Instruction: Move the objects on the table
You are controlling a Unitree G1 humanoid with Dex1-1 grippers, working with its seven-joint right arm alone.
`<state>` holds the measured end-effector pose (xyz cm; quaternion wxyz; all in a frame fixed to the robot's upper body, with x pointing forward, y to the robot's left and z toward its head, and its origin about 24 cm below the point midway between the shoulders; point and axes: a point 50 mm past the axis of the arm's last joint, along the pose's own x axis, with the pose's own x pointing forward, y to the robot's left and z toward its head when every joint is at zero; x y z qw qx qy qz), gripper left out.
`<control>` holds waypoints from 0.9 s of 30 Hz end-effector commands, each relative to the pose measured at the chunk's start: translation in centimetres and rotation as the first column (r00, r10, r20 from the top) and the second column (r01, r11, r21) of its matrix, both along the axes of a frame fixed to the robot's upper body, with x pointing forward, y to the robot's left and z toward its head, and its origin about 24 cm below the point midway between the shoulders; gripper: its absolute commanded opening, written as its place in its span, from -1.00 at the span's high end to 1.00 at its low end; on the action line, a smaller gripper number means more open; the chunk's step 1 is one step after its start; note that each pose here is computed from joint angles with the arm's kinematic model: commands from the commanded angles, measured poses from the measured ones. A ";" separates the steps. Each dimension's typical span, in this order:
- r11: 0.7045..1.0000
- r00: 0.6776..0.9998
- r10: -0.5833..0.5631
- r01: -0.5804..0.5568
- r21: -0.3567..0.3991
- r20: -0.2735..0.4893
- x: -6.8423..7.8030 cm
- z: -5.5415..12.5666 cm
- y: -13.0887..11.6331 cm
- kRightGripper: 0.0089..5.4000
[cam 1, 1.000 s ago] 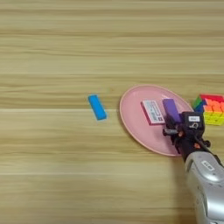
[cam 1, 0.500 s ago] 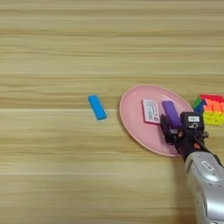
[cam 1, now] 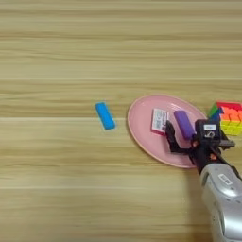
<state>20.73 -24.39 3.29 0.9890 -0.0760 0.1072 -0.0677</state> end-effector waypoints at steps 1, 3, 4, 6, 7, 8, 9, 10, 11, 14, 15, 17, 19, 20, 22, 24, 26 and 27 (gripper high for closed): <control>0.999 0.992 0.020 -0.015 -0.039 0.122 0.8 2.4 0.0 -0.98; 0.999 0.992 0.019 -0.015 -0.039 0.125 0.8 2.5 0.0 -0.98; 0.999 0.992 0.019 -0.014 -0.040 0.127 0.8 2.5 0.0 -0.98; 0.999 0.991 0.018 -0.013 -0.041 0.132 0.8 2.6 0.0 -0.98; 0.999 0.991 0.017 -0.011 -0.040 0.136 0.8 2.7 0.0 -0.98; 0.999 0.989 0.014 -0.008 -0.042 0.144 0.8 2.8 0.0 -0.98; 0.999 0.989 0.012 -0.006 -0.044 0.150 0.8 2.9 -0.1 -0.98; 0.999 0.988 0.012 -0.005 -0.045 0.155 0.8 3.0 -0.1 -0.98; 0.999 0.987 0.012 -0.005 -0.046 0.160 0.8 3.1 -0.1 -0.98; 0.999 0.984 0.010 -0.001 -0.047 0.177 0.7 3.5 -0.2 -0.98; 0.999 0.983 0.011 -0.002 -0.049 0.183 0.7 3.7 -0.2 -0.98; 0.999 0.981 0.014 -0.004 -0.050 0.192 0.6 3.9 -0.1 -0.98; 0.999 0.978 0.021 -0.010 -0.052 0.208 0.6 4.3 0.1 -0.98; 0.999 0.976 0.024 -0.013 -0.052 0.215 0.6 4.5 0.1 -0.98; 0.999 0.974 0.021 -0.010 -0.052 0.226 0.6 4.7 0.1 -0.98; 0.998 0.971 0.007 0.007 -0.058 0.239 0.6 5.0 -0.4 -0.98; 0.997 0.966 -0.019 0.038 -0.068 0.260 0.7 5.4 -1.2 -0.98; 0.996 0.962 -0.035 0.057 -0.075 0.270 0.7 5.6 -1.7 -0.98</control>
